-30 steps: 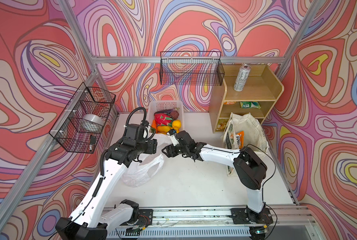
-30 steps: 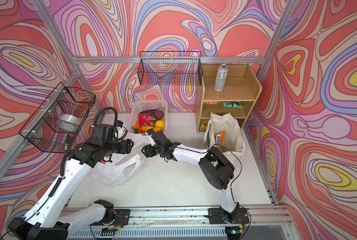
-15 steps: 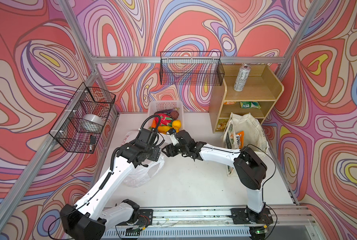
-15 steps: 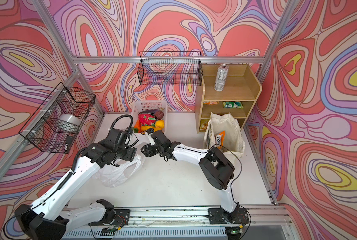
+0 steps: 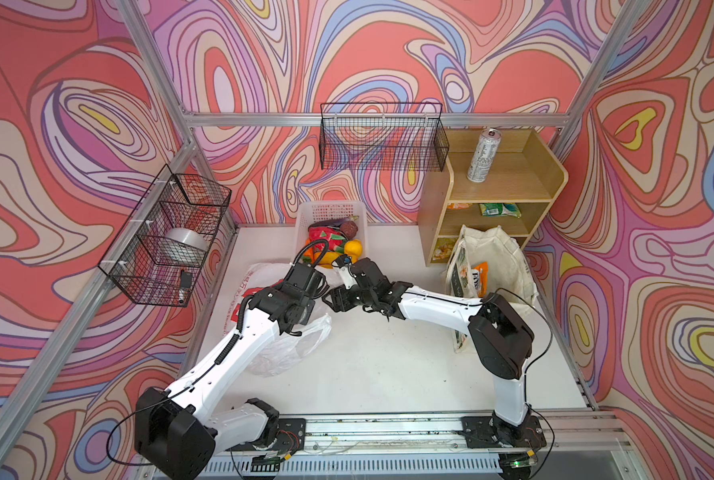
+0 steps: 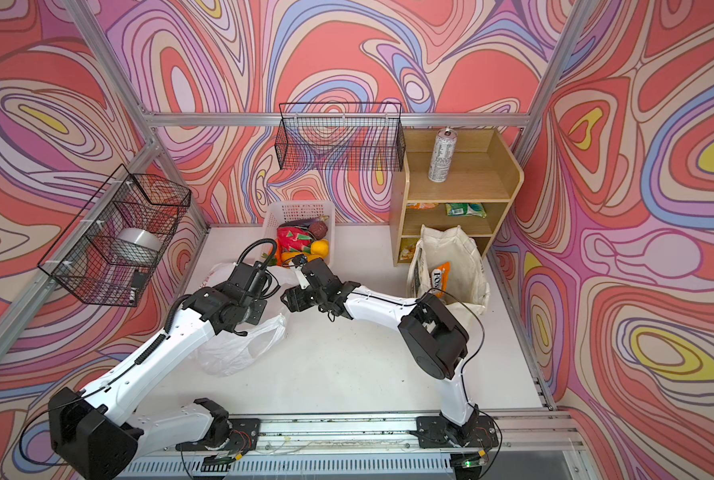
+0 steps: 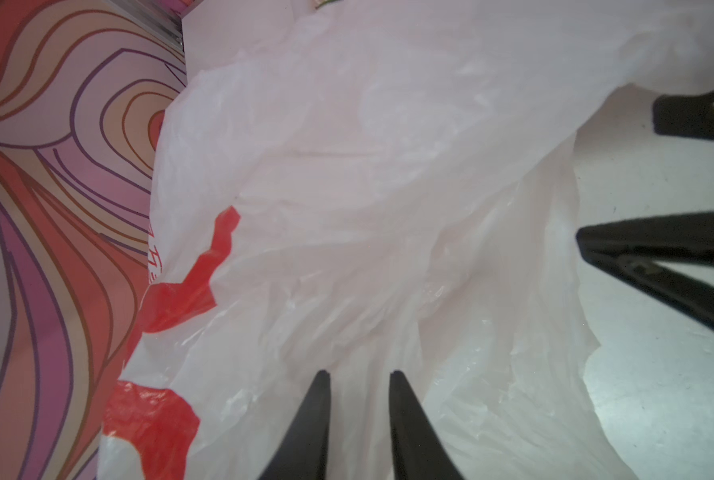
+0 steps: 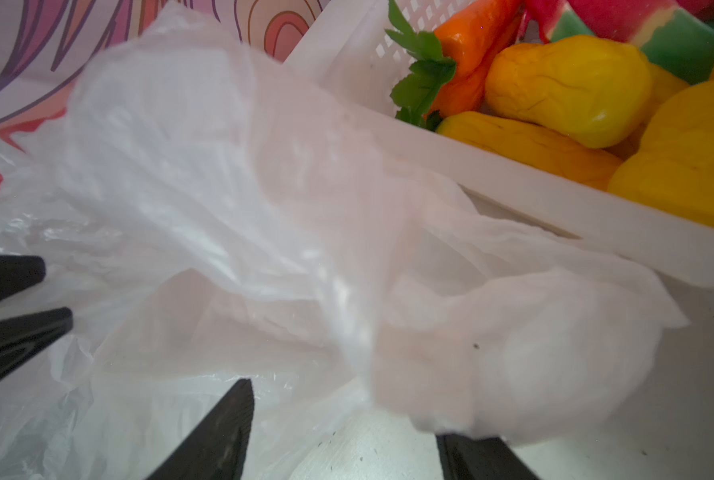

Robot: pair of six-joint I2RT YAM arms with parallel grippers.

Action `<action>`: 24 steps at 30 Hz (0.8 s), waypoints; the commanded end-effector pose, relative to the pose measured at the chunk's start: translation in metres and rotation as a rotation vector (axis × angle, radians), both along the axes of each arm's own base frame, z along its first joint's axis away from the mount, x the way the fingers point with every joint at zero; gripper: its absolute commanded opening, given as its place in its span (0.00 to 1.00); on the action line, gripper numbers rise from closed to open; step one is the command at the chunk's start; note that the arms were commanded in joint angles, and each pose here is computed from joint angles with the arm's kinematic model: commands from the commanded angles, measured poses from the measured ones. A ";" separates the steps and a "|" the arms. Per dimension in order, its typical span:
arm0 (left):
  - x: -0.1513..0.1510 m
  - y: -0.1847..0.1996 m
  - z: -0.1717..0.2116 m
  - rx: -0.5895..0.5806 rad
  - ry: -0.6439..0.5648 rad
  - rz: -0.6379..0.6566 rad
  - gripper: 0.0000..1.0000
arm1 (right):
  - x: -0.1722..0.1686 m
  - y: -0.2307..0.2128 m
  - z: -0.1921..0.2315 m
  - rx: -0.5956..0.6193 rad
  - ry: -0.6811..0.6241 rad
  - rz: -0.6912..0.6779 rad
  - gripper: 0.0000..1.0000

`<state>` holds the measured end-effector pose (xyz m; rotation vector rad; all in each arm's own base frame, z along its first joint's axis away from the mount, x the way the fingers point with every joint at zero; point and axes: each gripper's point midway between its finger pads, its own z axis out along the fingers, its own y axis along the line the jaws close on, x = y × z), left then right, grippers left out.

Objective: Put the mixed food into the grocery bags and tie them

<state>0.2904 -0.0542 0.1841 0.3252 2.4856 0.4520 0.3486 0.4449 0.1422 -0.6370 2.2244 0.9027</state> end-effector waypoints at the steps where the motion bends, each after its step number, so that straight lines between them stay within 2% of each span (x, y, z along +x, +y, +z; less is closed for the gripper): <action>1: 0.005 -0.001 0.004 -0.007 -0.030 0.009 0.00 | 0.003 0.004 0.009 0.012 -0.006 0.006 0.70; 13: 0.004 -0.010 0.047 -0.110 -0.113 -0.008 0.00 | -0.010 0.007 0.046 0.111 0.023 0.037 0.70; 20: 0.004 -0.009 0.061 -0.154 -0.149 -0.011 0.00 | -0.020 0.013 0.065 0.226 0.099 0.055 0.71; 24: 0.004 -0.009 0.060 -0.168 -0.149 -0.012 0.00 | -0.024 0.012 0.082 0.331 0.138 0.046 0.72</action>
